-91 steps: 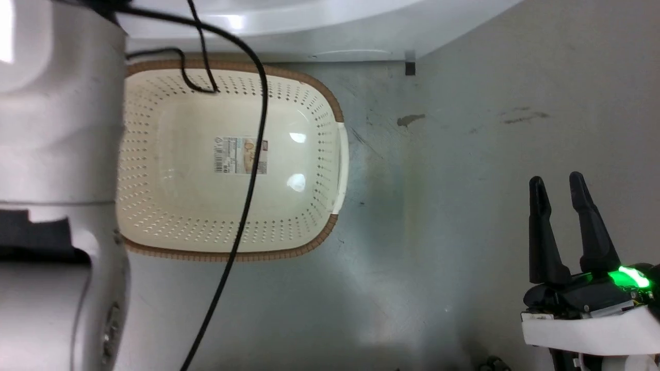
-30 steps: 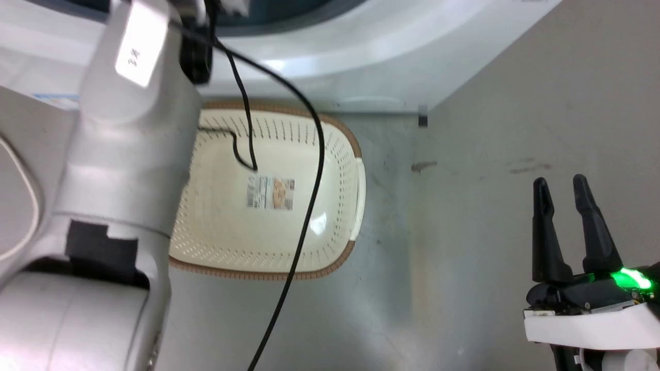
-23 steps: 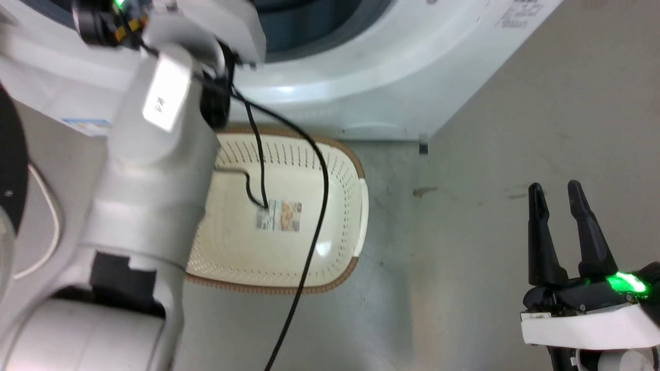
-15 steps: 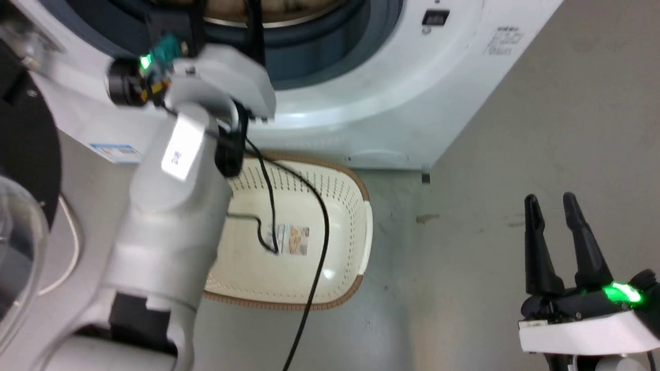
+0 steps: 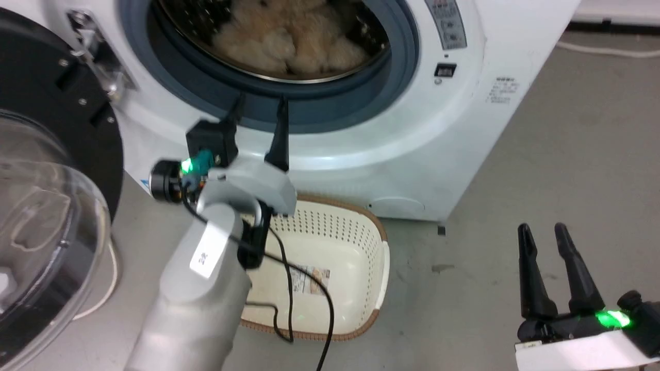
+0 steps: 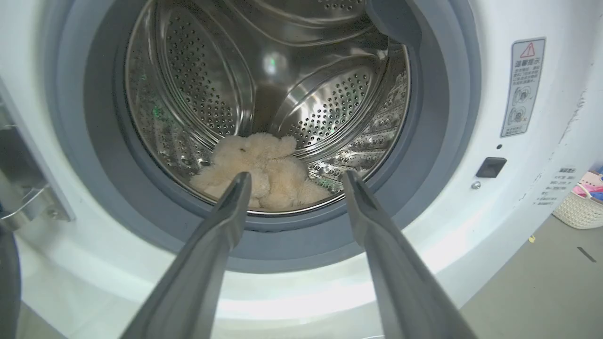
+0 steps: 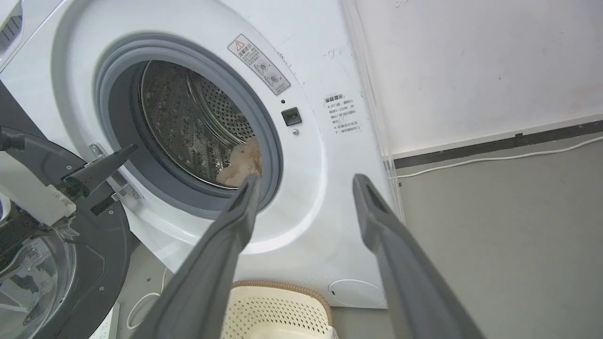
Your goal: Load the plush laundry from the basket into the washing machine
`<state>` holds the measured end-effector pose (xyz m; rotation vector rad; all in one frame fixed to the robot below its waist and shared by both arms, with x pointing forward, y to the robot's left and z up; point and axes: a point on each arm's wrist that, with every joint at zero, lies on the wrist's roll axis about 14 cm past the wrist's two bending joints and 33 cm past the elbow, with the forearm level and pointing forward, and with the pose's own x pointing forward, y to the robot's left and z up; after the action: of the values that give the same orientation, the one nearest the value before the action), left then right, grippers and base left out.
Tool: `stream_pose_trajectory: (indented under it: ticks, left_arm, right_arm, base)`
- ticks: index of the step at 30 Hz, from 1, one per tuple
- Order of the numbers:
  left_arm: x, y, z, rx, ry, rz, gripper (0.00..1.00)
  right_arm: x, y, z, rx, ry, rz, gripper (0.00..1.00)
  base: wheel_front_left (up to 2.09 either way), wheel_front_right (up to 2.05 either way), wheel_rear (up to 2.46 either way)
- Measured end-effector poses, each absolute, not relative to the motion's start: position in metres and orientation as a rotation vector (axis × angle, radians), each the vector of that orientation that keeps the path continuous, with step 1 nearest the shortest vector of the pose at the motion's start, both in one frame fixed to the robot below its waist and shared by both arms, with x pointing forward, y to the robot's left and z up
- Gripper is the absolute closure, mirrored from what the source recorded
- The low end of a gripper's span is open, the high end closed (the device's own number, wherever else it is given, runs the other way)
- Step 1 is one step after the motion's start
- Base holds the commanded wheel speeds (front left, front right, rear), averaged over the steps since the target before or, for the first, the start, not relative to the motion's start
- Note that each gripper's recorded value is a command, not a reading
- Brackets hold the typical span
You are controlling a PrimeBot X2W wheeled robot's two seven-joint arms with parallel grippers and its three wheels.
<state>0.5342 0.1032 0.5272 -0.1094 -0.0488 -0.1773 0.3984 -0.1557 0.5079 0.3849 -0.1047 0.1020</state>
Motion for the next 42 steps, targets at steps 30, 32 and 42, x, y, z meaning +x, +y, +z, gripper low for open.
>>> stream_pose_trajectory:
  ticks: [30, 32, 42]
  left_arm:
    - [0.380, 0.172, 0.535, -0.203, -0.108, 0.001, 0.00]
    - [0.373, 0.175, 0.533, -0.192, -0.097, 0.005, 0.00]
    - [0.350, 0.191, 0.529, -0.130, -0.074, 0.028, 0.00]
  right_arm:
    - [0.348, -0.152, 0.525, 0.328, -0.113, 0.133, 0.00]
    - [0.347, -0.154, 0.525, 0.293, -0.106, 0.133, 0.00]
    - [0.346, -0.159, 0.520, 0.177, -0.064, 0.127, 0.00]
  base:
    - [0.00, 0.00, 0.00]
    - [0.00, 0.00, 0.00]
    - [0.00, 0.00, 0.00]
